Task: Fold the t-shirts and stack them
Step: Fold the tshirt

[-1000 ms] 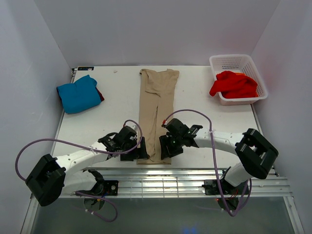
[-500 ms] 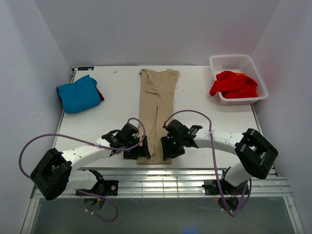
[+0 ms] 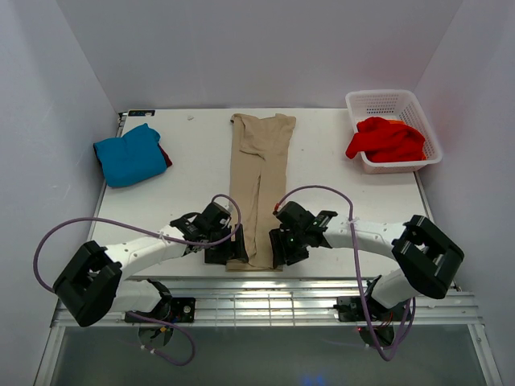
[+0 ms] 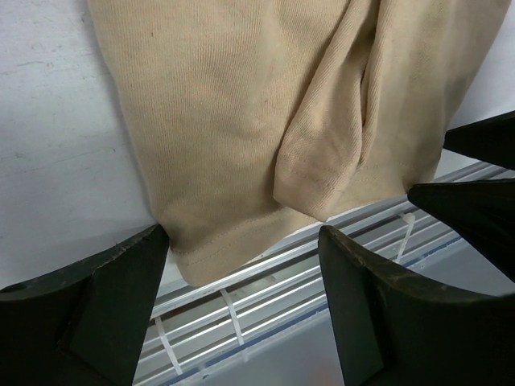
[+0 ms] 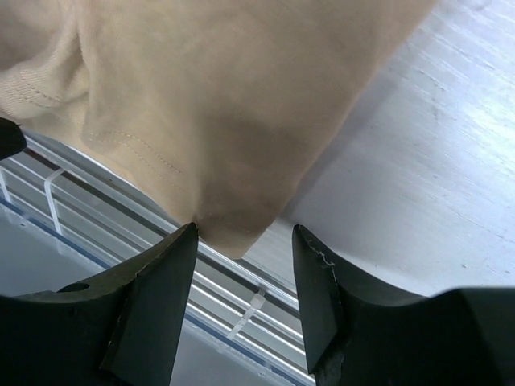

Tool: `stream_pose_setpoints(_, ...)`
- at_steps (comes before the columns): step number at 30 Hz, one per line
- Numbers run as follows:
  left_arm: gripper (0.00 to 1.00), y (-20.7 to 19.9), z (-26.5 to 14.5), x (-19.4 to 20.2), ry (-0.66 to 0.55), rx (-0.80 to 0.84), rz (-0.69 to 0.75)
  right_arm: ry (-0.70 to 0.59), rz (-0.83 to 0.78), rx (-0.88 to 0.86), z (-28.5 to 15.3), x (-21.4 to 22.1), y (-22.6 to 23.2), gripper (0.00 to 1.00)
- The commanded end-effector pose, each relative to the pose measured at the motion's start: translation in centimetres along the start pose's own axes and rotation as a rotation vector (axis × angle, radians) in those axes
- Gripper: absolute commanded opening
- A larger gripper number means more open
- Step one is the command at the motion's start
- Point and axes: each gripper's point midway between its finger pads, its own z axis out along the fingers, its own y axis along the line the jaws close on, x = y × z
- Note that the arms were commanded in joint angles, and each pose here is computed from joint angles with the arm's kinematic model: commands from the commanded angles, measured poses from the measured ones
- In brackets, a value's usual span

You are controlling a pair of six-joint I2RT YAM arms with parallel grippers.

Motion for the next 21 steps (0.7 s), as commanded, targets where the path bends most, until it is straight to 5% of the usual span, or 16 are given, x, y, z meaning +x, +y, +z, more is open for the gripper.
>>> stream_pose_setpoints(1,0.86,4.0,0.3,3.8,0.14,-0.154,-0.037,-0.004,0.001,-0.032,0.8,-0.1,0.7,0.57)
stream_pose_setpoints(8,0.85,4.1,0.0,4.1,0.159,-0.174,-0.047,0.002,-0.013,-0.047,1.3,-0.5,1.5,0.57)
stream_pose_setpoints(12,0.75,4.4,0.3,4.4,0.188,-0.193,-0.05,0.004,-0.016,-0.038,1.4,-0.6,1.5,0.56)
stream_pose_setpoints(13,0.7,4.5,0.4,4.5,0.195,-0.197,-0.051,0.007,-0.014,-0.035,1.4,-0.4,1.4,0.54)
stream_pose_setpoints(17,0.36,4.9,0.8,4.7,0.218,-0.219,-0.044,0.023,-0.016,-0.008,1.4,0.1,0.8,0.09)
stream_pose_setpoints(20,0.0,4.9,1.0,4.5,0.214,-0.22,-0.03,0.016,-0.02,0.005,1.0,0.2,0.6,0.08)
stream_pose_setpoints(21,0.0,4.6,0.9,4.1,0.2,-0.212,-0.022,0.018,-0.018,0.023,0.8,0.3,0.3,0.08)
